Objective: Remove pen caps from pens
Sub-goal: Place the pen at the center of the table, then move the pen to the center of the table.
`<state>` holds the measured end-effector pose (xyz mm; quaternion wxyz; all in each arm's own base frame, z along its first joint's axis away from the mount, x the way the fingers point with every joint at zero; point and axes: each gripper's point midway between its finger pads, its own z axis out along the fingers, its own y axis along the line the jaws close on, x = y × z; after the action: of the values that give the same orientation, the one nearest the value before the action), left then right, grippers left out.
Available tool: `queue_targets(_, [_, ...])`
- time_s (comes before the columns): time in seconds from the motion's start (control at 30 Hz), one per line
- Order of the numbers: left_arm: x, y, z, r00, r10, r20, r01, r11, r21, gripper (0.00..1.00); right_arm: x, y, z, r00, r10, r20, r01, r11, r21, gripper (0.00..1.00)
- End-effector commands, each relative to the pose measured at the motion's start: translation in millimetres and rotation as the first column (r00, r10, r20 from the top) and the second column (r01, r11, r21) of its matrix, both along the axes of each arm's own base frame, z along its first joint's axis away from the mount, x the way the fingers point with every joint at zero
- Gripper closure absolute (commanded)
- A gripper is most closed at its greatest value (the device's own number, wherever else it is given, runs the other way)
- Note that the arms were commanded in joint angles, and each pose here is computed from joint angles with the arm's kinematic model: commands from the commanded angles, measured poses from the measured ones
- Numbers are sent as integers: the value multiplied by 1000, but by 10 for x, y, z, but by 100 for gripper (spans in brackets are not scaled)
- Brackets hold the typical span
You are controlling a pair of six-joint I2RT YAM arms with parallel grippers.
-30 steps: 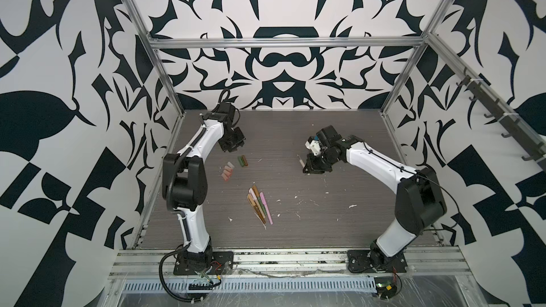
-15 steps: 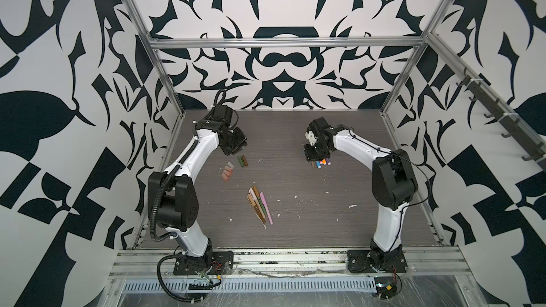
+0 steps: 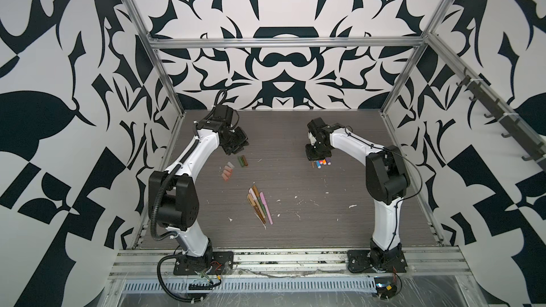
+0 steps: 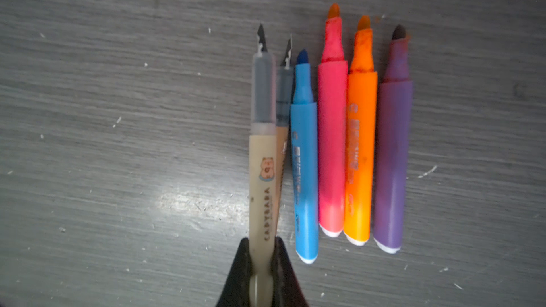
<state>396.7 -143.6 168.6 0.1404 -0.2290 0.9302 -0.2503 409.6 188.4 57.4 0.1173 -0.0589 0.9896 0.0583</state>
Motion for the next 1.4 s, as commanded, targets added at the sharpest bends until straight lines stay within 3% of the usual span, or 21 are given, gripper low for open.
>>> queue_targets(0.0, [-30, -6, 64, 1000, -15, -6, 15, 1000, -2, 68, 42, 3, 82, 1000, -16, 13, 16, 1000, -21, 100])
queue_targets(0.1, [-49, 0, 53, 1000, -11, -9, 11, 1000, -4, 68, 33, 0, 36, 1000, -13, -4, 12, 999, -42, 98])
queue_targets(0.5, [-92, 11, 94, 1000, -2, -1, 2, 1000, -8, 68, 39, -15, 10, 1000, 2, -9, -2, 995, -97, 71])
queue_targets(0.73, [-115, 21, 111, 1000, -1, 2, 1, 1000, -9, 68, 34, 17, 64, 1000, 11, 0, -11, 996, -94, 72])
queue_targets(0.83, [-111, 17, 124, 1000, -1, 6, 1, 1000, -10, 68, 4, 277, 167, 997, 70, 11, -71, 997, 24, 77])
queue_targets(0.97, [-115, 12, 120, 1000, -1, 3, 1, 1000, -13, 68, -138, 924, 296, 983, 182, -3, -171, 930, 324, 81])
queue_targets(1.17, [-157, 18, 123, 1000, -1, -2, 1, 1000, -14, 68, -221, 1460, 192, 972, 228, -54, -190, 902, 388, 79])
queue_targets(1.3, [-228, 38, 137, 1000, -7, -6, 7, 1000, -8, 68, -311, 1886, 134, 960, 266, -90, -188, 848, 495, 79])
queue_targets(1.37, [-251, 55, 146, 1000, -6, -2, 6, 1000, -2, 68, -341, 1986, 59, 958, 264, -110, -179, 852, 492, 79])
